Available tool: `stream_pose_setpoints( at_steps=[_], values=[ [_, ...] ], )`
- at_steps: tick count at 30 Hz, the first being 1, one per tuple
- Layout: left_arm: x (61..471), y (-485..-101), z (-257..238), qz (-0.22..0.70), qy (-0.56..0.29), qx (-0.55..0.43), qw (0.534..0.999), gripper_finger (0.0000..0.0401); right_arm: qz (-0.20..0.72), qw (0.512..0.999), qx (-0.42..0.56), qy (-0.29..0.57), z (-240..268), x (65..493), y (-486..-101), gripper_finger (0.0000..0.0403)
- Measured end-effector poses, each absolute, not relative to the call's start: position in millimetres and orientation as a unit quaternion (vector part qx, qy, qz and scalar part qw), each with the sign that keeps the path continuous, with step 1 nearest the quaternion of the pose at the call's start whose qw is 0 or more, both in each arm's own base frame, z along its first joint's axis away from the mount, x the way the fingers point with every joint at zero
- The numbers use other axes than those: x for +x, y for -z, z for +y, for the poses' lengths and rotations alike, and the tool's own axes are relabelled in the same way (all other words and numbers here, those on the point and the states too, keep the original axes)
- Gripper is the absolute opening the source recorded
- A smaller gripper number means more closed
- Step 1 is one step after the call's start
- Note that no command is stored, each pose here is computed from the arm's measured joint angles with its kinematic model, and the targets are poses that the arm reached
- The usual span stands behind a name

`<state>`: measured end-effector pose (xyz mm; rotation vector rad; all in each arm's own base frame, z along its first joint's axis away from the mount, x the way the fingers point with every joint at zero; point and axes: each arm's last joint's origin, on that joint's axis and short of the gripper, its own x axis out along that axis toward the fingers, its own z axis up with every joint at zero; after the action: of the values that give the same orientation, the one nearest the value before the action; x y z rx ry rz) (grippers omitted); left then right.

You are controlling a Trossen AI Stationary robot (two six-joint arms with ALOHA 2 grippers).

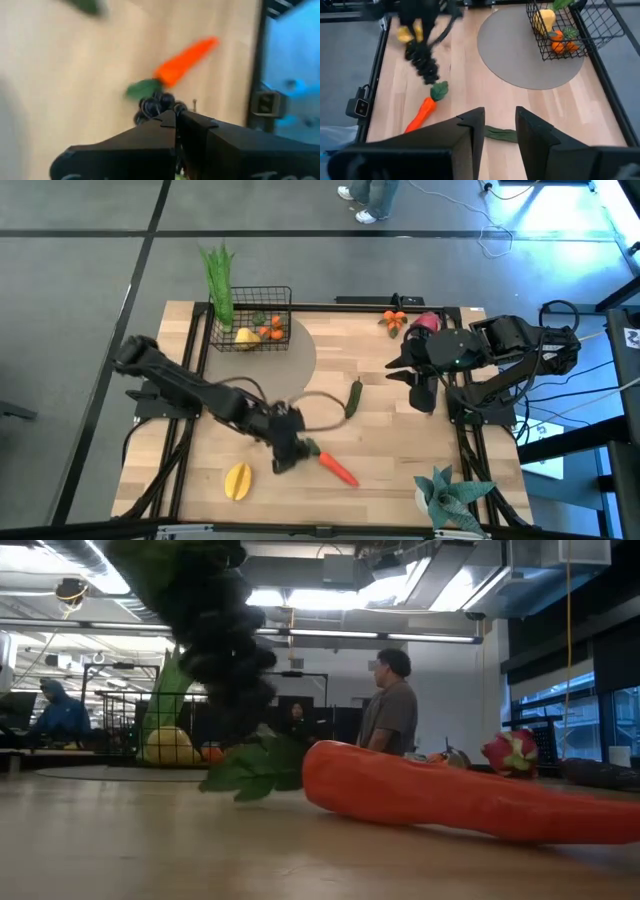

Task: Build produce basket
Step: Put the dark purple grapes into the wire basket

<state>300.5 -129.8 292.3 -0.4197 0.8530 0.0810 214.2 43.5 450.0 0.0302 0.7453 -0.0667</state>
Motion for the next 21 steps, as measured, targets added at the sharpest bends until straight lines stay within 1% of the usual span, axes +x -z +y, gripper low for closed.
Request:
stream_pose_setpoints(
  at_steps=[4,10,14,17,21],
  values=[
    [275,-316,-109,0.377,-0.128,-0.195,0.896,0.0000,0.363,0.931,0.000,0.027,44,214,-450,0.0097],
    [246,-341,-78,0.326,-0.226,-0.166,0.903,0.0000,0.363,0.931,-0.014,0.021,44,214,-450,0.0097],
    [232,-349,-57,0.304,-0.297,-0.150,0.893,0.0000,0.358,0.933,-0.012,0.021,44,215,-451,0.0097],
    [227,-350,-40,0.310,-0.342,-0.111,0.880,0.0000,0.350,0.936,-0.011,0.023,44,217,-451,0.0097],
    [223,-354,-13,0.288,-0.421,-0.081,0.856,0.0000,0.348,0.935,-0.025,0.058,43,221,-449,0.0097]
  ],
)
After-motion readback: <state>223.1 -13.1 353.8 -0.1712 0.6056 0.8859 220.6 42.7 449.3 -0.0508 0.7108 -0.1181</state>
